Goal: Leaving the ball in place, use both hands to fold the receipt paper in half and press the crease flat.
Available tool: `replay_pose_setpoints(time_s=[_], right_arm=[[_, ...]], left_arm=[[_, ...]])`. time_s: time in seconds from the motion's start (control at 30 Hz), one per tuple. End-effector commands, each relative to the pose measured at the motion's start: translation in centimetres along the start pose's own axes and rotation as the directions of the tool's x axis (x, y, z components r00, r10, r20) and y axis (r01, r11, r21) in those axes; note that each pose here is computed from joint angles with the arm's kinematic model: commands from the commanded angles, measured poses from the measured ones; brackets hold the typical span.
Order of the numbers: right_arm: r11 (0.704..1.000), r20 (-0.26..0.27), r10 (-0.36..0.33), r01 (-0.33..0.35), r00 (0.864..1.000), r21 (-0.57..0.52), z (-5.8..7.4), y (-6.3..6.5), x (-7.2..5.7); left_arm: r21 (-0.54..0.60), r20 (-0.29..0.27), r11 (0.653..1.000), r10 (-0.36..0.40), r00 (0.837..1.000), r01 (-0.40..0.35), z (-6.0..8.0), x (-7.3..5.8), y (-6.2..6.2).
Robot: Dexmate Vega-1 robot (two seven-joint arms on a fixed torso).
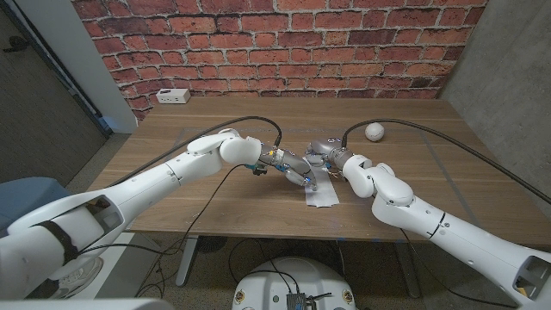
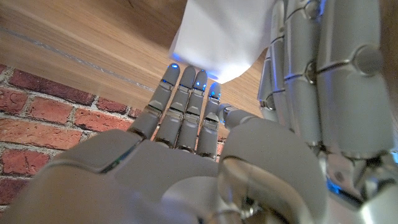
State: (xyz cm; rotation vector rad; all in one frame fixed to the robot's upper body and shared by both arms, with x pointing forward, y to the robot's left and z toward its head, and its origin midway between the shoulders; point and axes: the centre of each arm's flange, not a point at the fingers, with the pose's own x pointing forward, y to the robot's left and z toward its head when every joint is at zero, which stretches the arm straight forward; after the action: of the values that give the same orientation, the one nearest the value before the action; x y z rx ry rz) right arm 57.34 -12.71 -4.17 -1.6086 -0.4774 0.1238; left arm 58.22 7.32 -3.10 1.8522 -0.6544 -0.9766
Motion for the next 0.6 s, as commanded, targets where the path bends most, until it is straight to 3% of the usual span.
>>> replay_pose_setpoints(time_s=[0.03, 0.37, 0.6], right_arm=[[0.995, -0.046, 0.099, -0.1, 0.994, -0.021, -0.2, 1.2, 1.2], [0.989, -0.058, 0.14, -0.142, 0.988, -0.038, -0.2, 2.1, 1.8], [0.995, -0.063, 0.102, -0.102, 0.993, 0.002, -1.1, 1.0, 1.5]], left_arm=[[-0.009, -0.004, 1.0, 0.005, 1.0, -0.005, -0.3, -0.2, 0.0], [-0.014, -0.005, 1.0, 0.01, 1.0, -0.01, -0.5, -0.2, -0.1], [-0.011, -0.007, 1.0, 0.007, 1.0, -0.007, -0.6, -0.2, 0.0]])
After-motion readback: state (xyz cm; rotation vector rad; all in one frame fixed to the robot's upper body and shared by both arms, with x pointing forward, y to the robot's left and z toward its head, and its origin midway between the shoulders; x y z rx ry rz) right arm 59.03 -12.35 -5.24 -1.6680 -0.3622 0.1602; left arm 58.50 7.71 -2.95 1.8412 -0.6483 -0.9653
